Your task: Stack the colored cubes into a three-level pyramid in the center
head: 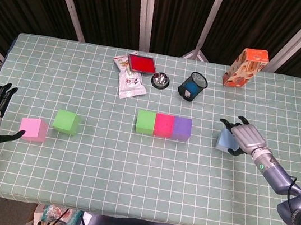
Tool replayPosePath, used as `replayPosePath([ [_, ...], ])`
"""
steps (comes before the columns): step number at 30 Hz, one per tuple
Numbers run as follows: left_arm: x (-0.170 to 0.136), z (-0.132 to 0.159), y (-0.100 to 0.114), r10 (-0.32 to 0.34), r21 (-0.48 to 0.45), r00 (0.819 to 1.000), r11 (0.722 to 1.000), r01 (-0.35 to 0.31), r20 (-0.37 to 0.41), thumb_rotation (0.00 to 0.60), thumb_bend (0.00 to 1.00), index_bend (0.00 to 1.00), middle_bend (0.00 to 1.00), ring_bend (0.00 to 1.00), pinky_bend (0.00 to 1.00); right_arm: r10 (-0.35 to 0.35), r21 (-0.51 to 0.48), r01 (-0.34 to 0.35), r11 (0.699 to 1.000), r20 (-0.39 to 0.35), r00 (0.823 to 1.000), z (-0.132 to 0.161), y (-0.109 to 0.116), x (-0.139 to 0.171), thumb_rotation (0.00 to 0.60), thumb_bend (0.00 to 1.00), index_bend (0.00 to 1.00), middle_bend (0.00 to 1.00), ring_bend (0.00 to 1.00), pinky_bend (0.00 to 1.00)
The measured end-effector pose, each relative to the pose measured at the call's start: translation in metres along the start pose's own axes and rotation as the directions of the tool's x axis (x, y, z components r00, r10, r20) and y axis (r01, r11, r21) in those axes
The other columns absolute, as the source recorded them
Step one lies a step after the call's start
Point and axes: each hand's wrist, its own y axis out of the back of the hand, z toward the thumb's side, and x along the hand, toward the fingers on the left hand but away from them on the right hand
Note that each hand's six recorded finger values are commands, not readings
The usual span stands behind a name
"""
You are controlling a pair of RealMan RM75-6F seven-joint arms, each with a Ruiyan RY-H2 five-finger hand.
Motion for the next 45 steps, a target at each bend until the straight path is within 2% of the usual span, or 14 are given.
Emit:
replayPosePath([
  [6,0.000,0.000,0.000,-0.001,-0.001,1.000,1.000,0.001,0.000,0.600,0.05,0.00,0.00,0.00,0.01,0.011,0.001,-0.011,1.000,0.022,1.000,-0.008,-0.005,0.002,0.600,0.31,0.00,0.34,0.17,0.00],
  [10,0.000,0.000,0.001,0.000,-0.002,1.000,1.000,0.000,0.000,0.600,0.05,0.00,0.00,0.00,0.01,0.004,0.015,-0.005,1.000,0.032,0.999,-0.011,-0.005,0.004,0.600,0.30,0.00,0.19,0.12,0.00],
  [14,0.000,-0.001,0.000,-0.003,-0.004,1.000,1.000,0.003,0.000,0.600,0.05,0.00,0.00,0.00,0.01,-0.007,0.028,0.006,1.000,0.041,0.999,-0.013,-0.003,0.006,0.600,0.31,0.00,0.13,0.10,0.00],
  [23,0.000,-0.001,0.003,0.000,-0.016,1.000,1.000,0.000,0.002,0.600,0.05,0.00,0.00,0.00,0.01,-0.016,0.032,0.013,0.999,0.086,0.996,-0.022,-0.002,0.015,0.600,0.30,0.00,0.09,0.05,0.00],
  [33,0.000,-0.001,0.000,-0.018,-0.018,1.000,1.000,0.018,0.002,0.600,0.05,0.00,0.00,0.00,0.01,-0.073,-0.155,0.096,0.983,0.144,0.987,-0.004,0.005,0.032,0.600,0.31,0.00,0.09,0.02,0.00],
  [39,0.000,0.002,-0.001,-0.020,-0.022,1.000,1.000,0.020,0.011,0.600,0.05,0.00,0.00,0.00,0.01,-0.101,-0.254,0.154,0.955,0.213,0.972,0.012,0.011,0.039,0.600,0.31,0.00,0.09,0.02,0.00],
  [45,-0.002,0.003,-0.001,-0.019,-0.026,1.000,0.999,0.020,0.016,0.600,0.05,0.00,0.00,0.00,0.01,-0.109,-0.279,0.206,0.938,0.328,0.939,0.016,0.009,0.041,0.600,0.31,0.00,0.08,0.00,0.00],
])
